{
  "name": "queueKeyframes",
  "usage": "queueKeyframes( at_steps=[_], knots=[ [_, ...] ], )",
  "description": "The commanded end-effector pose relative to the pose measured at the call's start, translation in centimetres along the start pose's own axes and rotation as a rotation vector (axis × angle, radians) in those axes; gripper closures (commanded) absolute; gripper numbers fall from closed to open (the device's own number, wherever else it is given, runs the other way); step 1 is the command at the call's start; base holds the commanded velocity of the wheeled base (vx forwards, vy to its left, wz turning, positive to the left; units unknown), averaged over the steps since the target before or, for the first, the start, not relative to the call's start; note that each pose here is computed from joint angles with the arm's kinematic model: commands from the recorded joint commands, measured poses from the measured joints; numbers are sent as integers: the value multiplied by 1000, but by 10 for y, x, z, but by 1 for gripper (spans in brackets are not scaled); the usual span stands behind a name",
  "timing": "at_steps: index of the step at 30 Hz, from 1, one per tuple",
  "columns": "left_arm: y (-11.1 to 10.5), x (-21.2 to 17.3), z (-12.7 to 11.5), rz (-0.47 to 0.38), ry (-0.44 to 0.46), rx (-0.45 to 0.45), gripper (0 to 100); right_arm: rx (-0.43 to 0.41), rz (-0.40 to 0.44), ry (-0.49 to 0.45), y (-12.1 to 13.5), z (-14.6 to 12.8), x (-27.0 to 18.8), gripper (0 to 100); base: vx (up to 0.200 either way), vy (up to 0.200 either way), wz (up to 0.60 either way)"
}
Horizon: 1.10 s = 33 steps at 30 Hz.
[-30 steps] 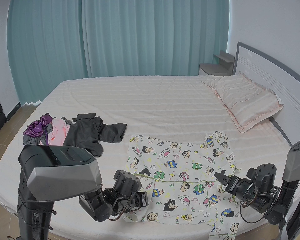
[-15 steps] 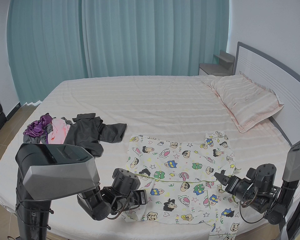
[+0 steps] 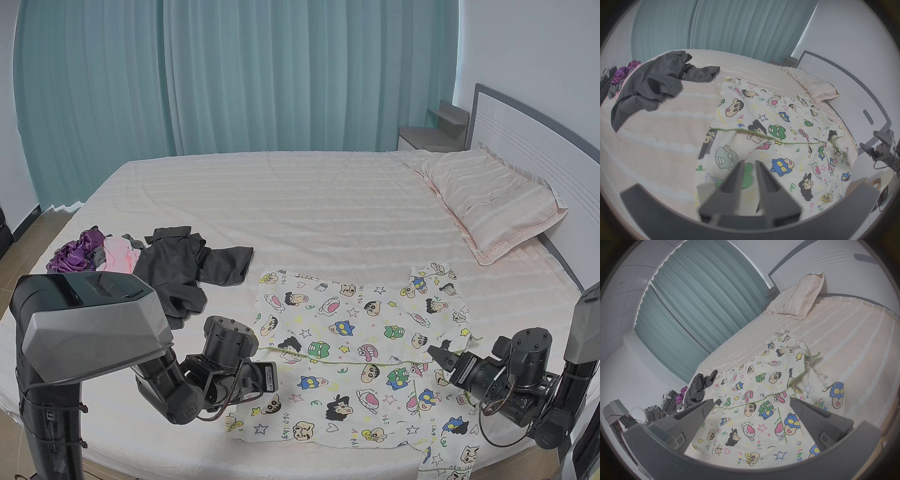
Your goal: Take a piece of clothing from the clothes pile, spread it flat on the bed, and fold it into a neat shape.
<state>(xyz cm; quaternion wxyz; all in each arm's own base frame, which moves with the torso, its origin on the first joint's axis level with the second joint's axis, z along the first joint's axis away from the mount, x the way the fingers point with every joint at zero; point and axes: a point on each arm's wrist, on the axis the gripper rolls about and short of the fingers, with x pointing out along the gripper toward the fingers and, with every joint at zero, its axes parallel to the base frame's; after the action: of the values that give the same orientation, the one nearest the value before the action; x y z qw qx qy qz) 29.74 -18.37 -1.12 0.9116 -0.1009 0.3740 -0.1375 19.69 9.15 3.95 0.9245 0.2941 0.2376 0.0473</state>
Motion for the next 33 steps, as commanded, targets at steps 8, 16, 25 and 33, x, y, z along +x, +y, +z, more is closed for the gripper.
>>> queueKeyframes(
  at_steps=[8,16,25,33],
  knots=[
    [12,2,15,16,-42,17,0,-1,-13,14,-3,-2,-3,0,0,0,0],
    [34,8,13,23,-1,-44,0,-2,-12,15,-3,-2,-3,0,0,0,0],
    [52,8,19,-161,79,-148,0,-2,-14,17,-3,-3,-3,0,0,0,0],
    [62,13,18,-177,87,-119,0,-2,-14,17,-3,-3,-3,0,0,0,0]
  ],
)
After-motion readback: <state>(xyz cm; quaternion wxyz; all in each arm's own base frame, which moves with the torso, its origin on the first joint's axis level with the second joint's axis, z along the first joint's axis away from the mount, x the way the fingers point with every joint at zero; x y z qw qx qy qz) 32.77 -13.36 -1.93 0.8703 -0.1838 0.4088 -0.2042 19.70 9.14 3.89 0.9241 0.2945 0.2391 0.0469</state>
